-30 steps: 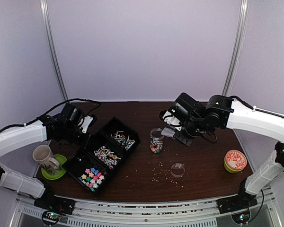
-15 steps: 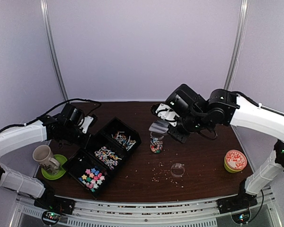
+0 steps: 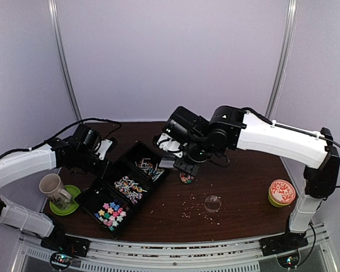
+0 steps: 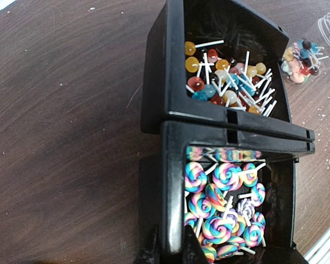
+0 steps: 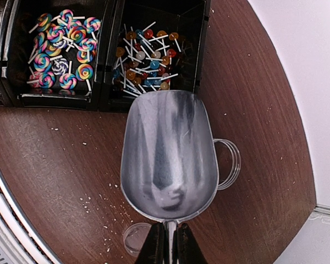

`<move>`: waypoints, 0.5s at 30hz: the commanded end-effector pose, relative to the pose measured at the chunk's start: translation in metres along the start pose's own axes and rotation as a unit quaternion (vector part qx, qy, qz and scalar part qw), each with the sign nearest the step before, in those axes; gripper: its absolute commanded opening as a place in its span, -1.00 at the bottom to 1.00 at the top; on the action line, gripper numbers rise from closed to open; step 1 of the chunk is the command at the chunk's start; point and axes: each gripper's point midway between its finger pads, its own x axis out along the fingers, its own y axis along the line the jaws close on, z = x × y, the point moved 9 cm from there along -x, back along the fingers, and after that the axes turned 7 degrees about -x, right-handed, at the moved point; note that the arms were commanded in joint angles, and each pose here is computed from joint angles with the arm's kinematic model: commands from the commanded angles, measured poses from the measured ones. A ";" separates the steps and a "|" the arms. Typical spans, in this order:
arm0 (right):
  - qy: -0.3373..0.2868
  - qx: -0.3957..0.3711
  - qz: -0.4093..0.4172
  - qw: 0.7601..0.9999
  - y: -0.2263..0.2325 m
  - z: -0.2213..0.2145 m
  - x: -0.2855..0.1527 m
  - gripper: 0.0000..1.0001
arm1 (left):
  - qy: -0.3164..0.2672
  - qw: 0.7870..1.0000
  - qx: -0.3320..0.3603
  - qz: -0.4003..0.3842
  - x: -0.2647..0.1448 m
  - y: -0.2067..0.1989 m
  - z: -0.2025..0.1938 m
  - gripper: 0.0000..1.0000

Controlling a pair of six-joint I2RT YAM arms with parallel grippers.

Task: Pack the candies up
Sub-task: Scoop the fake candies from the storage box.

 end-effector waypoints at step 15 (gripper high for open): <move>0.094 -0.041 -0.020 0.995 0.013 0.032 0.058 -1.00 | -0.119 0.992 0.015 -0.037 -0.031 -0.015 0.039 -1.00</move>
